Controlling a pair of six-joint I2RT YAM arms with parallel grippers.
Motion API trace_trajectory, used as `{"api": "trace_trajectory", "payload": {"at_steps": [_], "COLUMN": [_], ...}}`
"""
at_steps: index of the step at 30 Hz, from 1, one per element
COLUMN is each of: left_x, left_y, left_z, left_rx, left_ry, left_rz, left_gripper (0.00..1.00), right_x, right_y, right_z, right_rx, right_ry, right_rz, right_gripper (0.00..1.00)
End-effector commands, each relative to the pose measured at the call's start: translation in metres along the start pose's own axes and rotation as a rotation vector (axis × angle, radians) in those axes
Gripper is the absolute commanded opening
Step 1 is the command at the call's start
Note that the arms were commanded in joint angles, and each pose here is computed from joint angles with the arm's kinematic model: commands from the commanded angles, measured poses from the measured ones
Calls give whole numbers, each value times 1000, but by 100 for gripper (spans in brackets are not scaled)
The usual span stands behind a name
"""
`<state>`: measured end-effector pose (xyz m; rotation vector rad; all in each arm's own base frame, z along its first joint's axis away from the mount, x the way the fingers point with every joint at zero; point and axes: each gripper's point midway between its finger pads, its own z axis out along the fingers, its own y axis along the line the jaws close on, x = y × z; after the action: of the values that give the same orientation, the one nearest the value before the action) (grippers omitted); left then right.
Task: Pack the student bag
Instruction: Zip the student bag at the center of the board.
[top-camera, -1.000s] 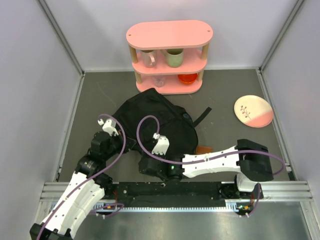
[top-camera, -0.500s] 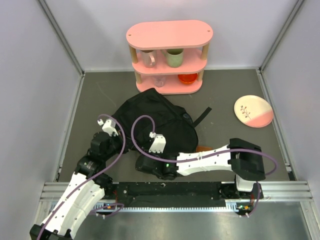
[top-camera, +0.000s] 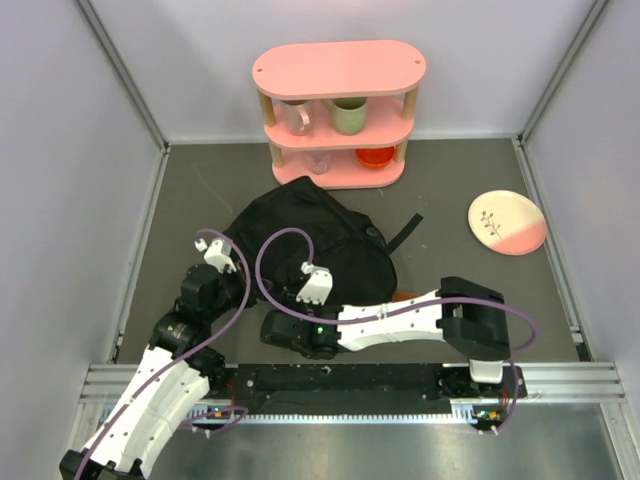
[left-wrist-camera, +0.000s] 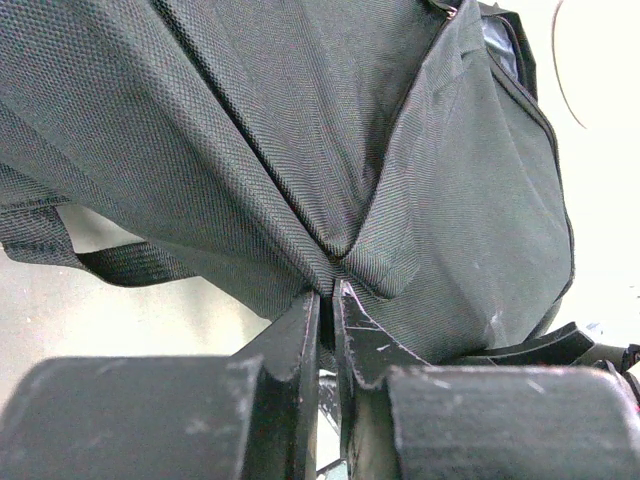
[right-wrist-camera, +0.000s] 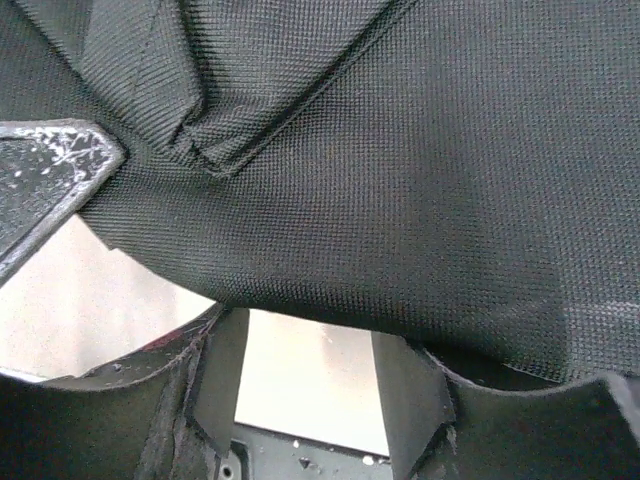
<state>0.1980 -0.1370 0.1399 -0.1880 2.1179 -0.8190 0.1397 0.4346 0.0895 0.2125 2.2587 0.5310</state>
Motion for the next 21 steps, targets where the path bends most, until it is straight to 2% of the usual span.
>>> {"api": "trace_trajectory", "payload": {"at_steps": [1, 5, 6, 10, 11, 13, 15, 16, 17, 21], "left_x": [-26, -25, -25, -25, -25, -24, -24, -24, -24, -22], "left_y": [-33, -33, -33, -35, -35, -35, -36, -37, -38, -37], "left_z": [-12, -12, -12, -12, -12, -13, -13, -13, -13, -13], "left_rx": [118, 122, 122, 130, 131, 134, 139, 146, 149, 148], "left_ry": [-77, -74, -74, -72, -70, -69, -68, -66, -67, -62], "left_rz": [35, 36, 36, 35, 34, 33, 28, 29, 28, 29], "left_gripper": [0, 0, 0, 0, 0, 0, 0, 0, 0, 0], "right_x": [-24, -27, -29, -33, -34, -34, -33, -32, -33, -30], "right_y": [-8, -8, -7, -5, -3, 1, 6, 8, 11, 9], "right_z": [15, 17, 17, 21, 20, 18, 19, 19, 19, 26], "right_rx": [78, 85, 85, 91, 87, 77, 71, 68, 66, 77], "right_ry": [-133, -157, -163, -173, -174, -160, -153, -149, -152, -150], "right_rz": [4, -13, -17, -34, -29, -21, -15, -16, -20, -25], "right_gripper": [49, 35, 35, 35, 41, 41, 36, 31, 21, 16]}}
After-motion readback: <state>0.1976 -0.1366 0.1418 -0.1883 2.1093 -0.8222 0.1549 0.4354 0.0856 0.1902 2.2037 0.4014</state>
